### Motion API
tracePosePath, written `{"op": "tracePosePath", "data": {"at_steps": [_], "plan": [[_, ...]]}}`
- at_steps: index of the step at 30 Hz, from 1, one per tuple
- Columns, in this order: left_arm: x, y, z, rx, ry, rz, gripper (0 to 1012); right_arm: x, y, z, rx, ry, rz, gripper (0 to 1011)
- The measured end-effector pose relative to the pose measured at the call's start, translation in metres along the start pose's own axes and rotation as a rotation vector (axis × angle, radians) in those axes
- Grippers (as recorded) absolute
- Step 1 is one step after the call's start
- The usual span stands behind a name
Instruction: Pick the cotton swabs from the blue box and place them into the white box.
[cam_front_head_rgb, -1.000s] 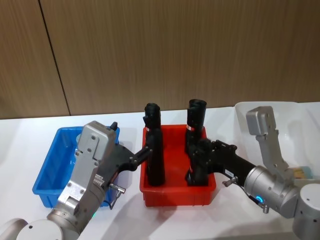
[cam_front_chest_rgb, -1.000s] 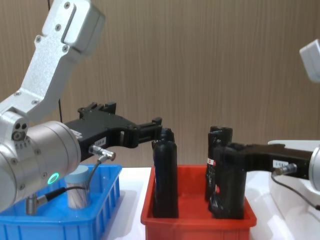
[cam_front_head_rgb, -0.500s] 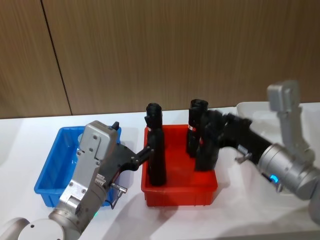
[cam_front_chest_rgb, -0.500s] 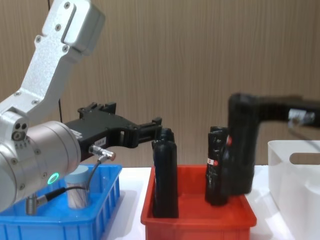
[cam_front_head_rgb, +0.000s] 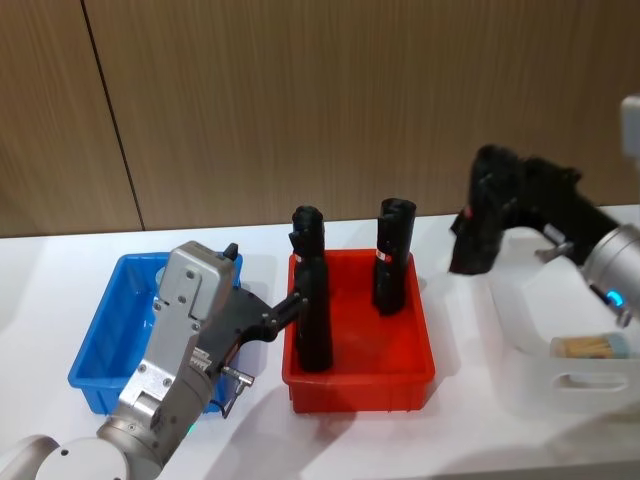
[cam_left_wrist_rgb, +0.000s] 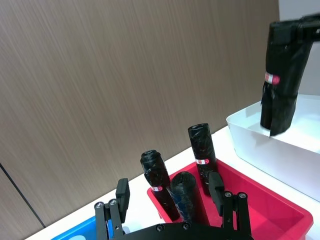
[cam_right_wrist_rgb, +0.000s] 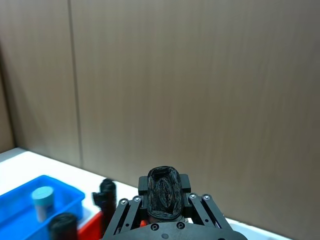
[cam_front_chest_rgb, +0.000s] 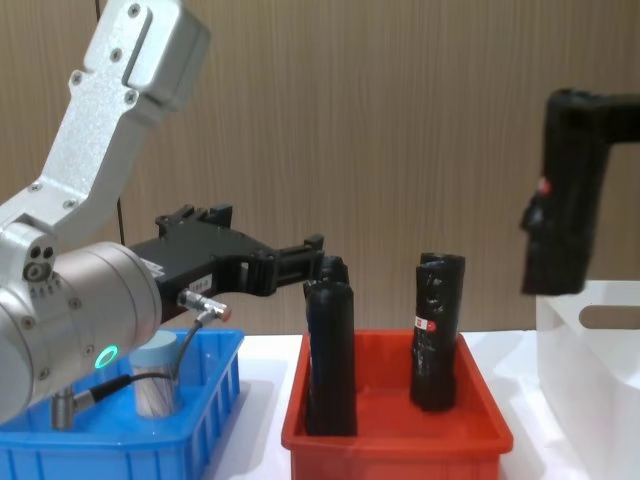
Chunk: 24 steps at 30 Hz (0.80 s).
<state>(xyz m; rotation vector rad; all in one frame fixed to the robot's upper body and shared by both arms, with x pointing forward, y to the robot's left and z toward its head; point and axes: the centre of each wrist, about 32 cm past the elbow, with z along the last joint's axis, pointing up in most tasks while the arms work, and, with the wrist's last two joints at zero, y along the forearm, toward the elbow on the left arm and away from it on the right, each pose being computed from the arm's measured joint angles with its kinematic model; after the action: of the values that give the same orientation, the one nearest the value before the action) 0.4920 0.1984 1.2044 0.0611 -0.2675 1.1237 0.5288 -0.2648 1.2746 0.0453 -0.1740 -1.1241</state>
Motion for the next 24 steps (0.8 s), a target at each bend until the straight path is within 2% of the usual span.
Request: {"op": "tracePosePath", "data": {"at_steps": [4, 10, 16, 24], "plan": [[0.0, 0.0, 0.0, 0.0, 0.0, 0.0, 1004, 0.011, -0.002, 0.004, 0.002, -0.019, -0.039, 342], [0.0, 0.0, 0.0, 0.0, 0.0, 0.0, 1004, 0.024, -0.003, 0.003, -0.015, -0.04, -0.085, 342], [0.0, 0.0, 0.0, 0.0, 0.0, 0.0, 1004, 0.037, -0.002, -0.006, -0.049, -0.052, -0.123, 343], [0.0, 0.0, 0.0, 0.0, 0.0, 0.0, 1004, 0.051, 0.001, -0.029, -0.113, -0.05, -0.159, 342]]}}
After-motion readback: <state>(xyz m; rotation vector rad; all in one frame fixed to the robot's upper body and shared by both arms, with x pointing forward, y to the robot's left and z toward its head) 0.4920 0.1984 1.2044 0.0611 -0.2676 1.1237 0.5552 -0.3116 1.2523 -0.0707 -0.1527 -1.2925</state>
